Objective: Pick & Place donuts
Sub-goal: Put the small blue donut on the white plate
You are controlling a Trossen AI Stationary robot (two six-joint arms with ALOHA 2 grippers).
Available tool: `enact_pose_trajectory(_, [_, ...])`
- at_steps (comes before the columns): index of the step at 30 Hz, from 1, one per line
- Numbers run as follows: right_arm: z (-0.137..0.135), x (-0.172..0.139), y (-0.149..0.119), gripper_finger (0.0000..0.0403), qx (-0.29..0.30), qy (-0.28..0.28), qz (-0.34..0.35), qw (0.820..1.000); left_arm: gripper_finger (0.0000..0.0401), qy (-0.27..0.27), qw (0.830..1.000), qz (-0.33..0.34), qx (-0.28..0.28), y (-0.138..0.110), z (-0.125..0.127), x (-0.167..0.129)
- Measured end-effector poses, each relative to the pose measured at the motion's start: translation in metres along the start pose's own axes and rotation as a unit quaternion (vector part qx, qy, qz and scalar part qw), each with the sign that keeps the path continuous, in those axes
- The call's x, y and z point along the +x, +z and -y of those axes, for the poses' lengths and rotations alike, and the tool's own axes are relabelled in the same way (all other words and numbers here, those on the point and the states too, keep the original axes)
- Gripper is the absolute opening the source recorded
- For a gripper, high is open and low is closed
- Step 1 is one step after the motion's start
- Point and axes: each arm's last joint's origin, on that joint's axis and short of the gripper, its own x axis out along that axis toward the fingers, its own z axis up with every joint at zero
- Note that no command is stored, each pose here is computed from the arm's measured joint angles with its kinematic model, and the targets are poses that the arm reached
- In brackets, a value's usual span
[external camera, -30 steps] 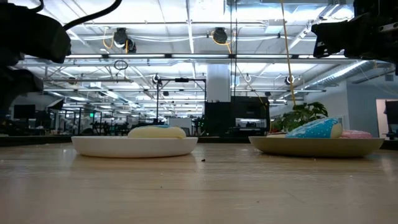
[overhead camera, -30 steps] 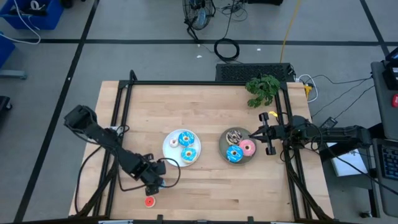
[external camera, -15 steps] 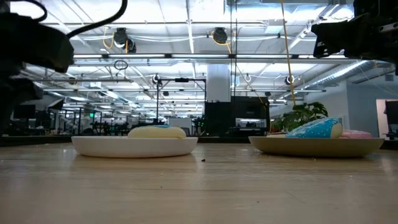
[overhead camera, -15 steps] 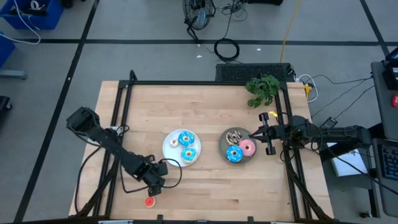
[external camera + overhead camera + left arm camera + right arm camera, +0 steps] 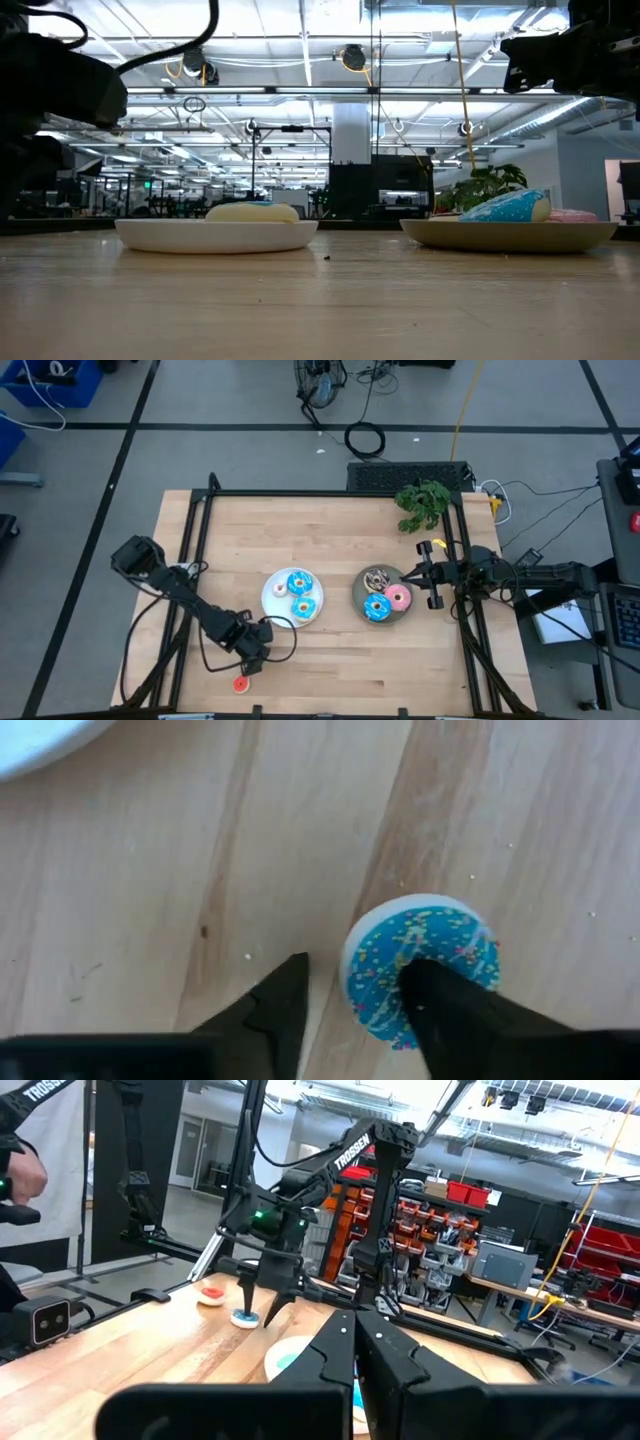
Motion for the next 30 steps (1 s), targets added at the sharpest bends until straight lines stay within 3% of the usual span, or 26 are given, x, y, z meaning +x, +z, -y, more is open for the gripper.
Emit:
enact_pose_trajectory(5, [0.000,0.000,0.000,0.0000,0.000,0.000,0.000,1.000,0.0042,-0.045,0.999,-0.020,0.008,0.007,-0.005,-0.011])
enact_pose_trajectory(7, [0.000,0.000,0.000,0.0000,0.002,0.000,0.000,1.000,0.0016,-0.054,0.998,-0.015,0.019,0.011,-0.009,-0.017])
enact_pose_trajectory(13, [0.000,0.000,0.000,0.0000,0.002,0.000,0.000,1.000,0.0015,-0.056,0.996,0.043,0.062,0.015,-0.025,-0.057])
enact_pose_trajectory(21, [0.000,0.000,0.000,0.0000,-0.002,0.000,0.000,1.000,0.0011,0.012,0.997,0.078,0.018,0.009,-0.075,-0.109])
enact_pose_trajectory(30, [0.000,0.000,0.000,0.0000,-0.002,0.000,0.001,1.000,0.0008,0.031,0.992,0.121,-0.010,0.025,-0.104,-0.122])
